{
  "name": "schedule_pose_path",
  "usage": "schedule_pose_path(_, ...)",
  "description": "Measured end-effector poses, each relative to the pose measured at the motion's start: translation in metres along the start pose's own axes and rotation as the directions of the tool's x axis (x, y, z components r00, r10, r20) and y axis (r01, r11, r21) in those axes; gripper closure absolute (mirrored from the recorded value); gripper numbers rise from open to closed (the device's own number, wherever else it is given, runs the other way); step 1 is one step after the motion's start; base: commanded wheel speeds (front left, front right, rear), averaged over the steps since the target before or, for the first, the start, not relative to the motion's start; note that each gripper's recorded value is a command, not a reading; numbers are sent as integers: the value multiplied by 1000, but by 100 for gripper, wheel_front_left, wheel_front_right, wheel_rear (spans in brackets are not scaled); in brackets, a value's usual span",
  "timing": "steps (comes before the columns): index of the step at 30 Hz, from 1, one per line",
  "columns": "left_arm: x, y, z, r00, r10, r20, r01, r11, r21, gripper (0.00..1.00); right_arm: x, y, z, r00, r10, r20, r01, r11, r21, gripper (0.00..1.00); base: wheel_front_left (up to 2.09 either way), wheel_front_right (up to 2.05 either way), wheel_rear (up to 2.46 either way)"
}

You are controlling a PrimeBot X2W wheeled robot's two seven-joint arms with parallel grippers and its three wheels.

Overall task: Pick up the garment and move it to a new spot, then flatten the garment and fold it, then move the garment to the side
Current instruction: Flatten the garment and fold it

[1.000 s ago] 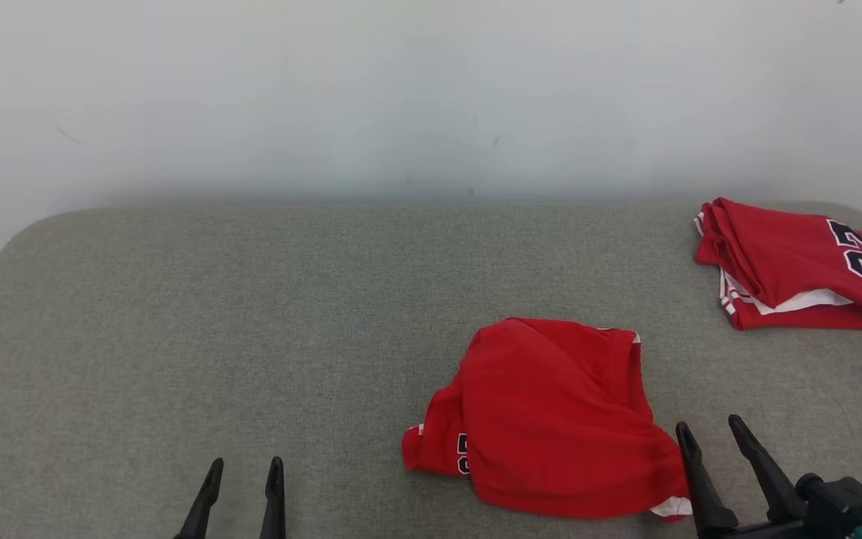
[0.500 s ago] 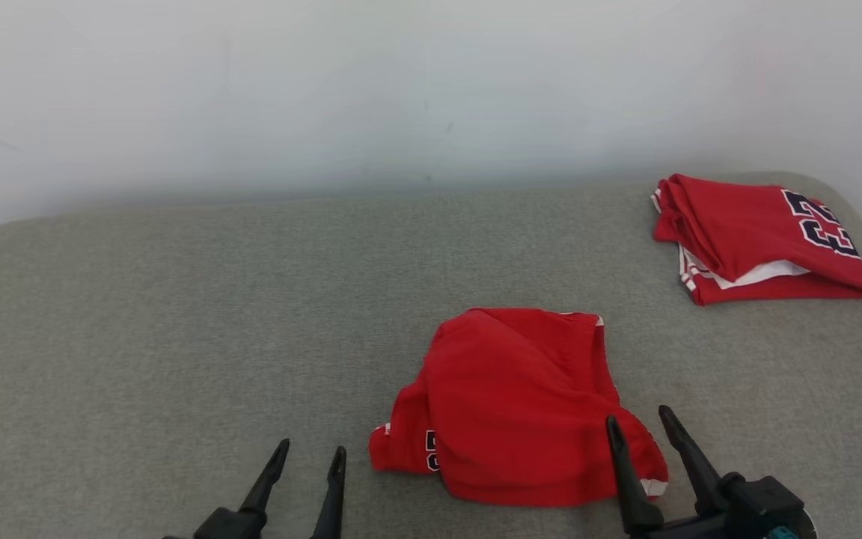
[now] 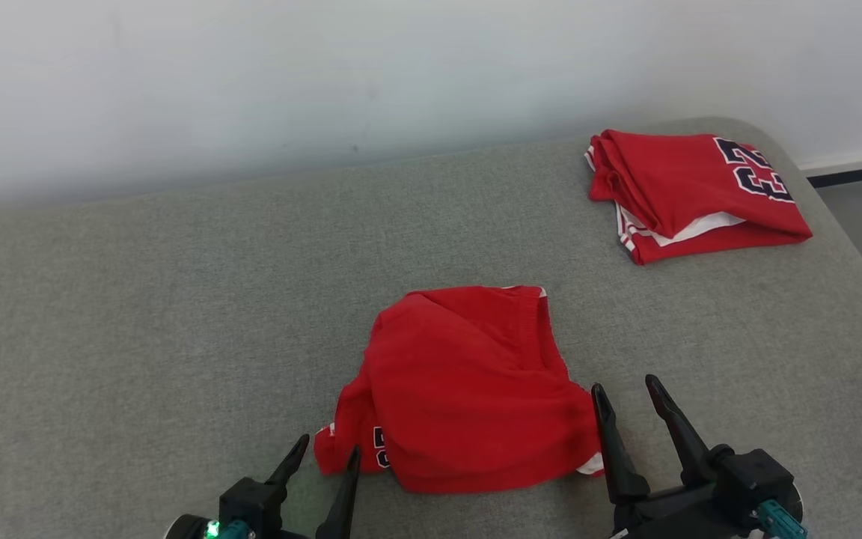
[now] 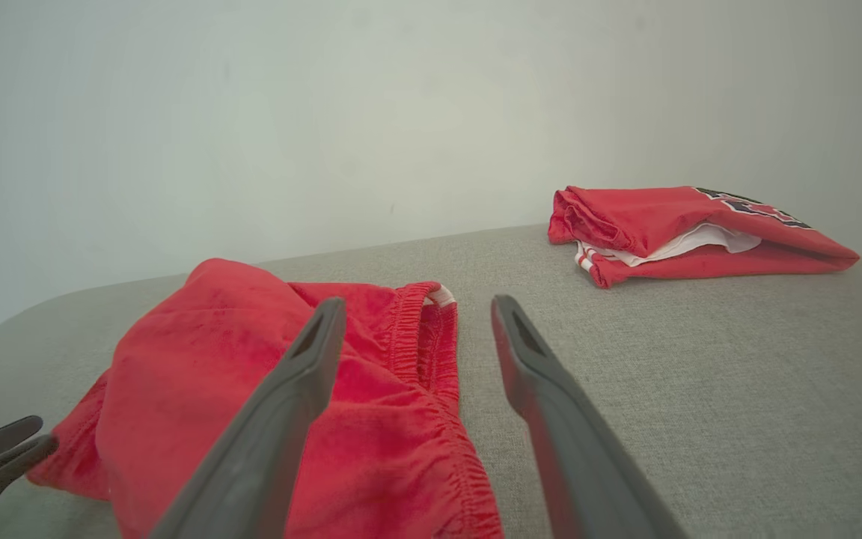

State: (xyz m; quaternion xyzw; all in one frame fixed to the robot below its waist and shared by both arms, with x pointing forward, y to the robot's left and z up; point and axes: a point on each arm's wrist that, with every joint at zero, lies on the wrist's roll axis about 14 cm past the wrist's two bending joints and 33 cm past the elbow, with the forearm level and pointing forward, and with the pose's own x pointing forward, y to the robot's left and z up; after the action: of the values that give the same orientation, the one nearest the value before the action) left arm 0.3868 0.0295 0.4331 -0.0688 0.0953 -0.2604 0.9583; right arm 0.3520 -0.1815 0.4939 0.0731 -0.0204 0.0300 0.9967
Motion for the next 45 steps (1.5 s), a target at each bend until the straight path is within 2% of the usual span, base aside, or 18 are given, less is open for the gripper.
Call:
schedule_pose_path(2,5,-3,-7,1000,-14,-26,13,1000,-18,2,-1,-4,0,1000,-14,-2,14,1000,-1,0,0,0,0)
schedule_pose_path(3,7,-5,-12,999,-23,-42,22,1000,-21,53,-1,-6,0,1000,-19,-2,19,1000,-2,0,0,0,0)
schedule_pose_path(4,9,-6,-14,998,-31,-50,30,999,-21,70,-1,-7,-1,1000,-25,-3,25,1000,-3,0,0,0,0)
schedule_pose_path(5,11,-6,-14,998,-34,-54,33,999,-19,100,-1,-9,-1,1000,-29,-4,29,1000,-3,0,0,0,0)
schedule_pose_path(12,20,24,11,1000,3,-1,-3,999,32,100,4,-11,1,999,-33,4,33,999,-11,0,0,0,0)
schedule_pose_path(19,13,72,75,985,72,159,-96,985,144,100,11,-3,2,1000,-8,9,8,1000,-3,0,0,0,0)
schedule_pose_path(23,2,83,101,970,90,227,-133,973,186,100,11,3,4,1000,7,16,-7,1000,2,0,0,0,0)
schedule_pose_path(26,-10,87,90,971,121,208,-156,974,164,100,9,5,3,1000,10,13,-10,1000,4,0,0,0,0)
schedule_pose_path(32,-32,79,41,984,152,96,-162,981,105,100,1,3,-1,1000,1,2,-1,1000,6,0,0,0,0)
schedule_pose_path(36,-49,76,28,980,183,81,-188,981,55,100,-4,-2,-2,1000,-13,0,13,1000,5,0,0,0,0)
schedule_pose_path(45,-90,78,36,959,245,139,-254,966,46,100,-5,2,-10,1000,3,-27,-2,1000,5,0,0,0,0)
